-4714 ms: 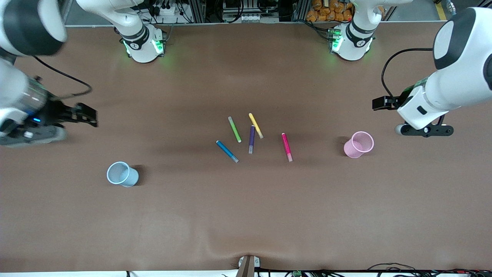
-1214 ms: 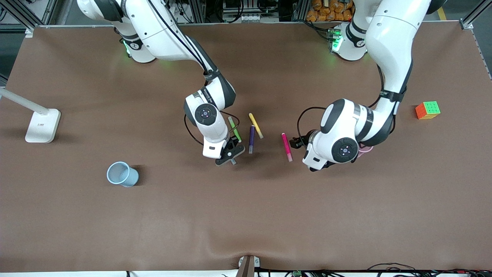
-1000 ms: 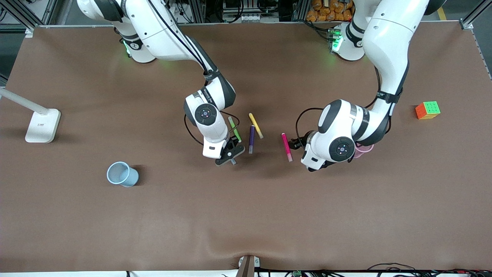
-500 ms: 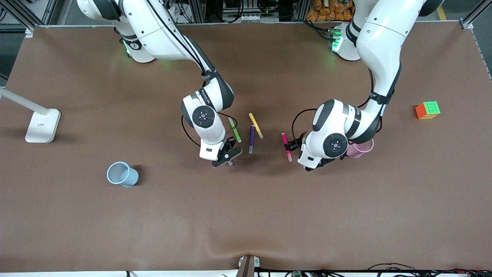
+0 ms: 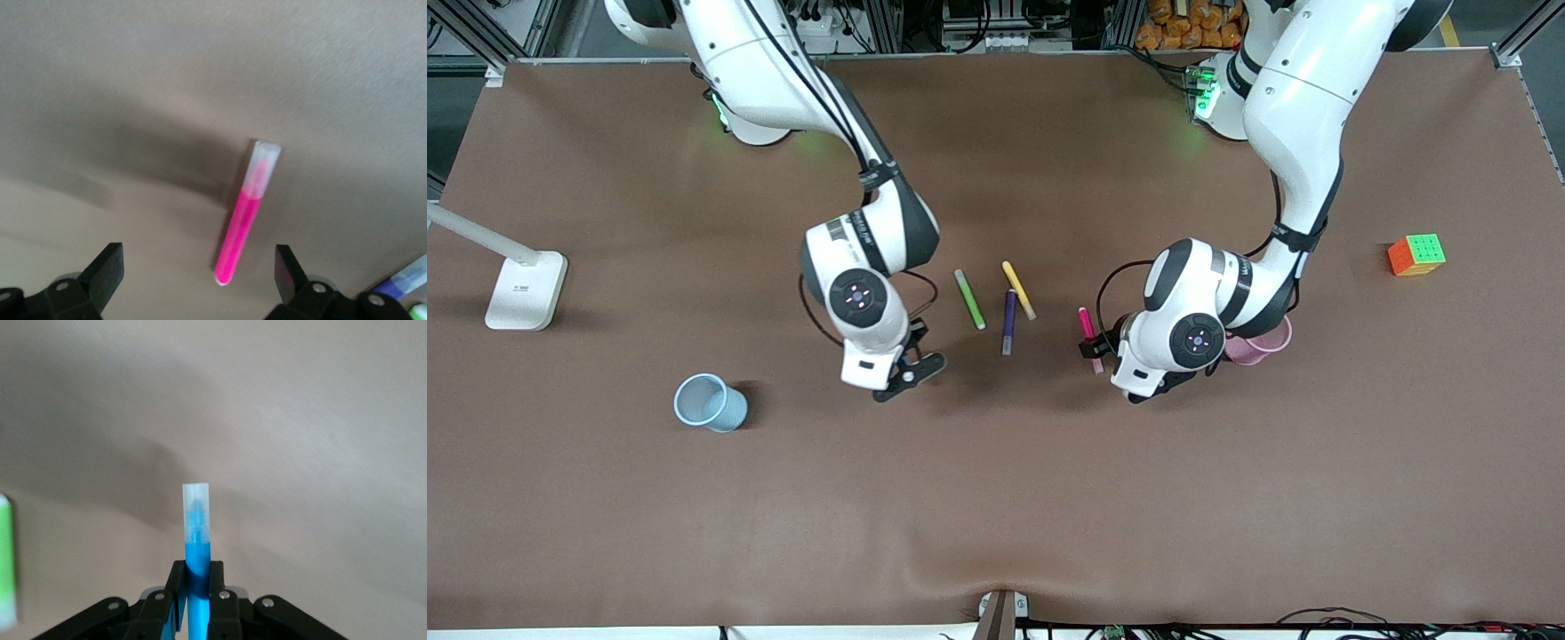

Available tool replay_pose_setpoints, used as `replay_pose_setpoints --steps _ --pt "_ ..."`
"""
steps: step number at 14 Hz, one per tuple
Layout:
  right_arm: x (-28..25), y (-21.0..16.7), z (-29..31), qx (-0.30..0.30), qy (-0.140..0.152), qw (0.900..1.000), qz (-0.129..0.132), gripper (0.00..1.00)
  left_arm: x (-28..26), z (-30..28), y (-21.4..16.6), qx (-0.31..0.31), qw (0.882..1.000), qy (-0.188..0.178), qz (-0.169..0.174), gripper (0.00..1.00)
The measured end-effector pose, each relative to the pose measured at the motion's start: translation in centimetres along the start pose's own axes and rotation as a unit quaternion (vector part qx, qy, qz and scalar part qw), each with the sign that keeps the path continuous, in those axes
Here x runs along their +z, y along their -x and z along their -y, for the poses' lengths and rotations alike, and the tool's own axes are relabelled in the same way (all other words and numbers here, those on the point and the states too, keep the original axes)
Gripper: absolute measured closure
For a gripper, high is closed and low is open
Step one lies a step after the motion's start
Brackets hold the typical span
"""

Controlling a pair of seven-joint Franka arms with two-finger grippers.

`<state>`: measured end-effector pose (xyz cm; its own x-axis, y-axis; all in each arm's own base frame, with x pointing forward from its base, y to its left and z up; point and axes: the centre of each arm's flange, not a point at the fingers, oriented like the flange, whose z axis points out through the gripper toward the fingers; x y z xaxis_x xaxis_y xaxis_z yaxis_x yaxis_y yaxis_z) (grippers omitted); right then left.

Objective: Place pink and blue markers in matching cups
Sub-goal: 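Lift the blue marker with the right gripper while the left gripper grasps pink, then carry the blue marker over the blue cup while the left gripper lifts pink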

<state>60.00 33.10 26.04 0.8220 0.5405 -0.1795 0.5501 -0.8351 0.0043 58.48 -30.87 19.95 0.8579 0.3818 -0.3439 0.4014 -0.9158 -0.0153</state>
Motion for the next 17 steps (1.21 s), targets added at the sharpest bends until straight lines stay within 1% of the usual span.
replay_pose_setpoints --steps 2,5,6,8,9,10,11,12,15,16,17 --pt "-1.7 1.3 -3.9 -0.023 0.003 0.999 0.040 0.82 0.4 -0.4 -0.5 0.000 1.000 0.002 0.000 0.00" --pt "-4.6 3.6 -10.1 -0.055 0.005 0.995 0.081 0.82 1.0 -1.4 -0.8 0.005 1.000 0.005 -0.001 0.00" --pt "-5.5 4.4 -12.1 -0.064 0.006 0.994 0.088 0.82 1.1 -1.7 -0.9 0.006 1.000 0.006 -0.001 0.00" --pt "-6.6 6.0 -16.2 -0.070 0.009 0.993 0.093 0.82 1.2 -1.9 -1.0 0.010 1.000 0.007 -0.002 0.00" --pt "-6.6 6.8 -18.1 -0.067 0.007 0.993 0.096 0.82 1.3 -1.9 -1.1 0.014 1.000 0.007 -0.002 0.06" --pt "-6.4 7.6 -19.9 -0.062 0.002 0.993 0.101 0.82 1.3 -1.9 -1.1 0.018 1.000 0.007 -0.002 0.07" --pt "-6.0 8.3 -21.5 -0.058 -0.004 0.993 0.105 0.82 1.4 -1.9 -1.2 0.020 1.000 0.007 -0.001 0.13" --pt "-5.5 8.9 -22.8 -0.054 -0.007 0.992 0.109 0.82 1.6 -2.0 -1.2 0.019 1.000 0.010 0.002 0.17" --pt "-4.2 9.6 -24.8 -0.048 0.002 0.991 0.126 0.82 2.3 -2.3 -1.6 0.014 0.999 0.024 0.018 0.17" --pt "-3.8 9.6 -25.2 -0.047 0.006 0.991 0.128 0.82 2.5 -2.4 -1.7 0.013 0.999 0.024 0.019 0.23" --pt "-3.5 9.5 -25.5 -0.046 0.010 0.991 0.127 0.82 2.7 -2.4 -1.8 0.014 0.999 0.024 0.020 0.24"
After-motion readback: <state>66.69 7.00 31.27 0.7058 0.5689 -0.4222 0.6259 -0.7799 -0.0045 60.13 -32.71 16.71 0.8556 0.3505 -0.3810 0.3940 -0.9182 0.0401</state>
